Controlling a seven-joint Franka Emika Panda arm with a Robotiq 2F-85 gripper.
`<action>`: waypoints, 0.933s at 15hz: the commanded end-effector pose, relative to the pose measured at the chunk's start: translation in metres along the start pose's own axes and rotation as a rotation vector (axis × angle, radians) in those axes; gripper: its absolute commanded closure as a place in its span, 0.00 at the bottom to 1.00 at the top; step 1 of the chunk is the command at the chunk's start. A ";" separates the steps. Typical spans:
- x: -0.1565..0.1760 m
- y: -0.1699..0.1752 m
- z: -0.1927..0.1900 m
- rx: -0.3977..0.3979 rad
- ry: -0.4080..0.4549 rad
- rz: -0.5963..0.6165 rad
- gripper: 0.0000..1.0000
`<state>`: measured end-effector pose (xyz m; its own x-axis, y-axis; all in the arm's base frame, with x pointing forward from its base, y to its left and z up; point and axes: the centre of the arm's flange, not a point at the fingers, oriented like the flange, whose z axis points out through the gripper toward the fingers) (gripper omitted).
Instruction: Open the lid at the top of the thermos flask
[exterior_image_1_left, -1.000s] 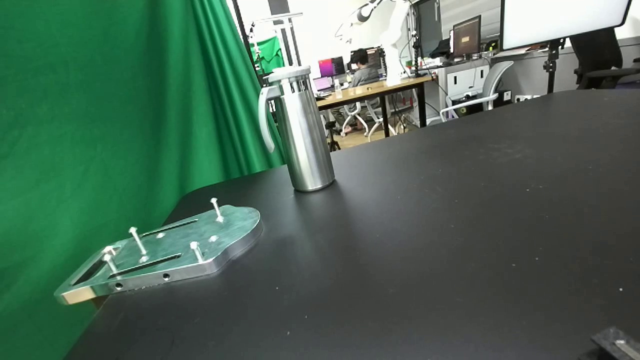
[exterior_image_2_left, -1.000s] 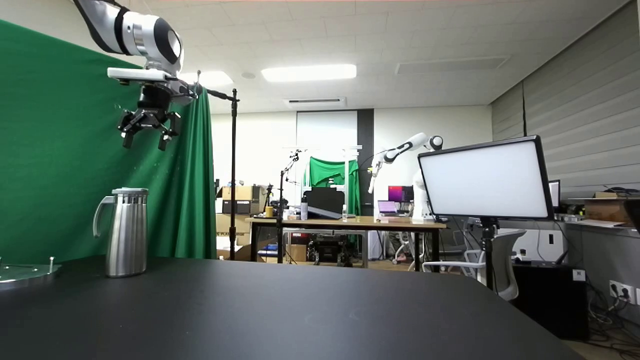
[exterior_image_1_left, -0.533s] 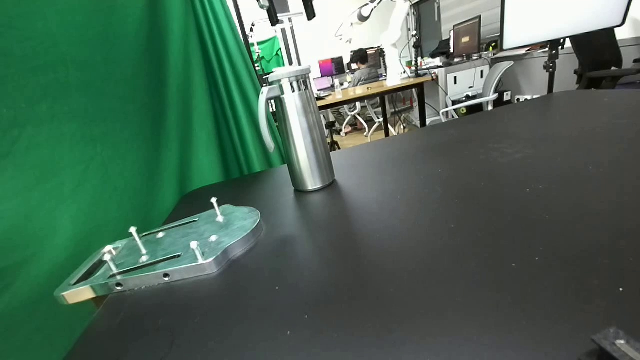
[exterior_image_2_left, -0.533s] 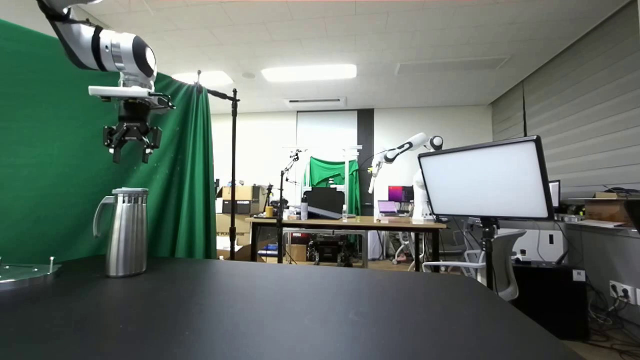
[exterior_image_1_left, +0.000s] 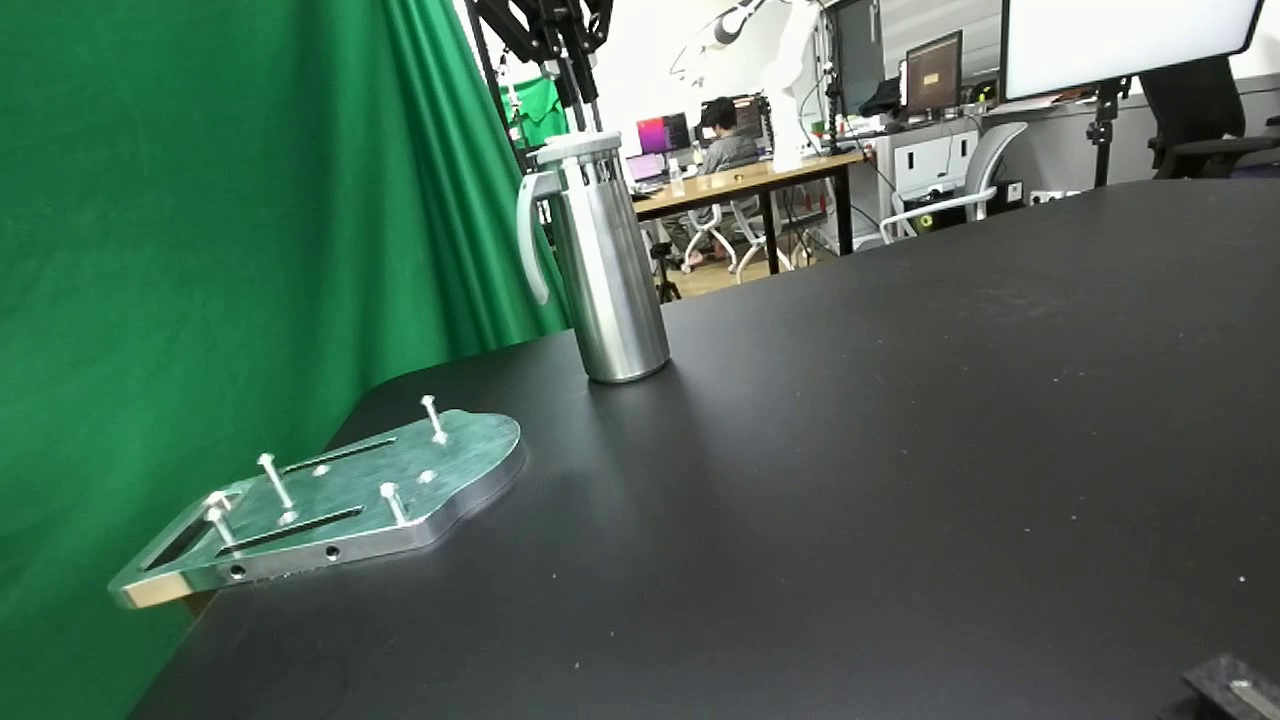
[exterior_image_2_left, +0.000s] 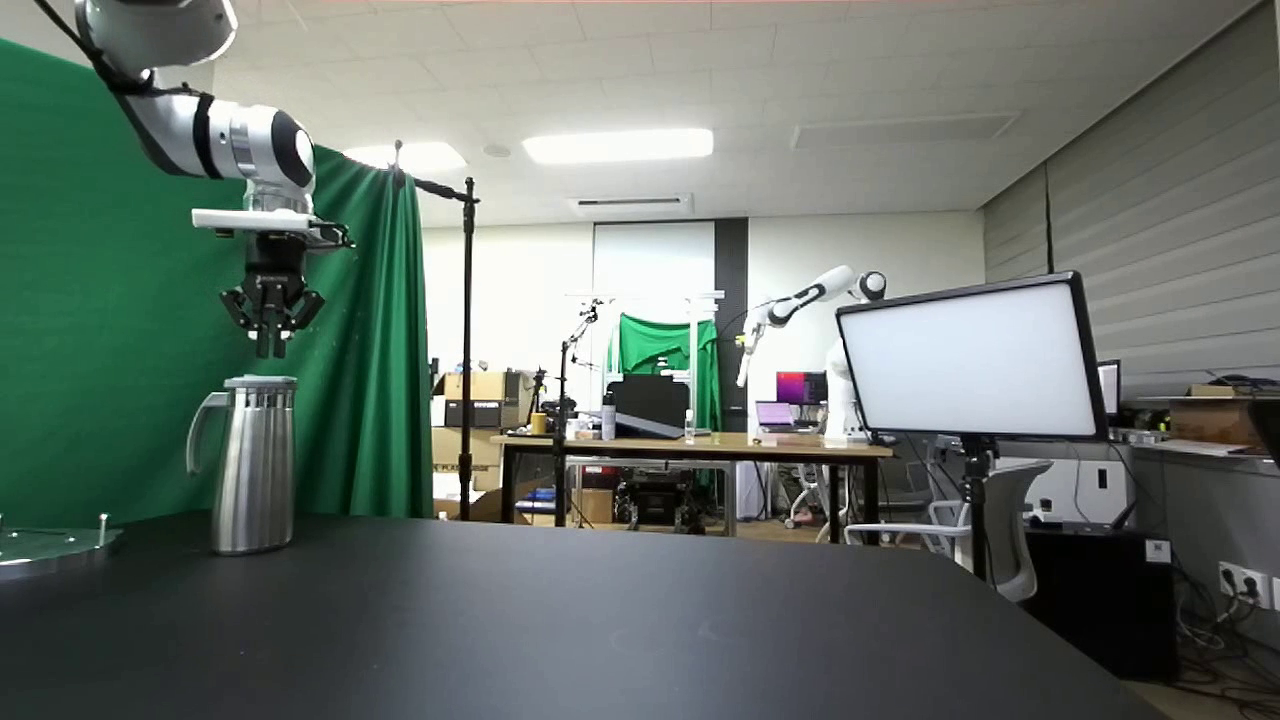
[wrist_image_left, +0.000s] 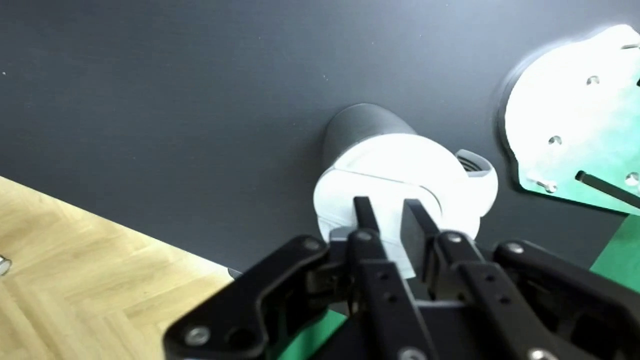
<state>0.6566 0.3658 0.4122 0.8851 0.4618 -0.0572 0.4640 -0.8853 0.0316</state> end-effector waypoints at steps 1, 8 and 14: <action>0.026 -0.001 -0.007 0.016 0.017 -0.013 1.00; 0.032 -0.016 0.000 0.012 -0.077 -0.006 1.00; 0.029 -0.022 0.011 0.020 -0.109 -0.017 1.00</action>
<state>0.6515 0.3848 0.3911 0.8588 0.4830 -0.1708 0.4936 -0.8693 0.0236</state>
